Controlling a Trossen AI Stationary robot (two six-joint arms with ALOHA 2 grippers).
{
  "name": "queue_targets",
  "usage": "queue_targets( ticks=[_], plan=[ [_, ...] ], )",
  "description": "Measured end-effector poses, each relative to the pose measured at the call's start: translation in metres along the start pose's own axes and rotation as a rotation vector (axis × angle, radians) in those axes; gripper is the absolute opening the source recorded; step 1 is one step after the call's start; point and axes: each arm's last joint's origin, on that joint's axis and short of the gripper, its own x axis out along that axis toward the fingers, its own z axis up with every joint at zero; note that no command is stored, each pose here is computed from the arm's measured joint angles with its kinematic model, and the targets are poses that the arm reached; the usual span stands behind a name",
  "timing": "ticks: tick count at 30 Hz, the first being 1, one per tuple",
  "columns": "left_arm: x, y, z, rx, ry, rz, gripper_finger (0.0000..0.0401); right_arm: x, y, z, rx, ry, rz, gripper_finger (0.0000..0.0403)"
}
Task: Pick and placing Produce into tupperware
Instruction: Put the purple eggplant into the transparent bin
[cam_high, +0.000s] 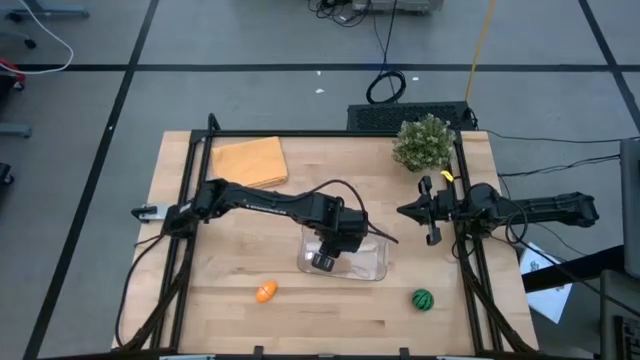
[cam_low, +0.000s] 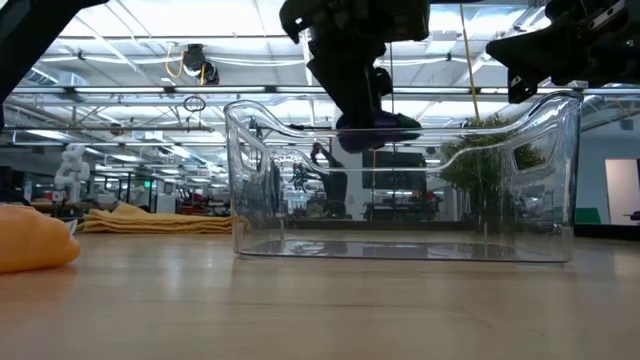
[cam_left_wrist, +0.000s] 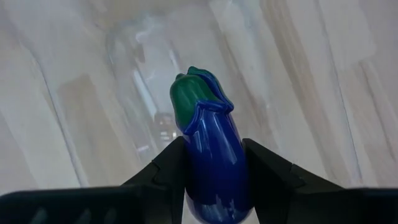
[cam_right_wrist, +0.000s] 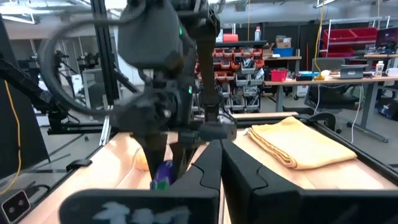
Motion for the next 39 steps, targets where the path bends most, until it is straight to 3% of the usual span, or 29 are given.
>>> queue_targets(
  ticks=[8, 19, 39],
  plan=[
    [0.001, 0.002, 0.000, -0.117, 0.007, 0.044, 0.0131, 0.001, 0.000, 0.000, 0.001, -0.002, 0.000, 0.0000],
    [0.031, 0.006, -0.015, -0.121, 0.058, 0.080, 0.0131, 0.001, 0.000, 0.000, 0.002, -0.005, 0.001, 0.0000],
    [0.032, 0.009, -0.015, -0.149, 0.037, 0.098, 0.0131, 0.001, 0.000, 0.001, 0.002, -0.008, 0.001, 0.0000]
  ],
)
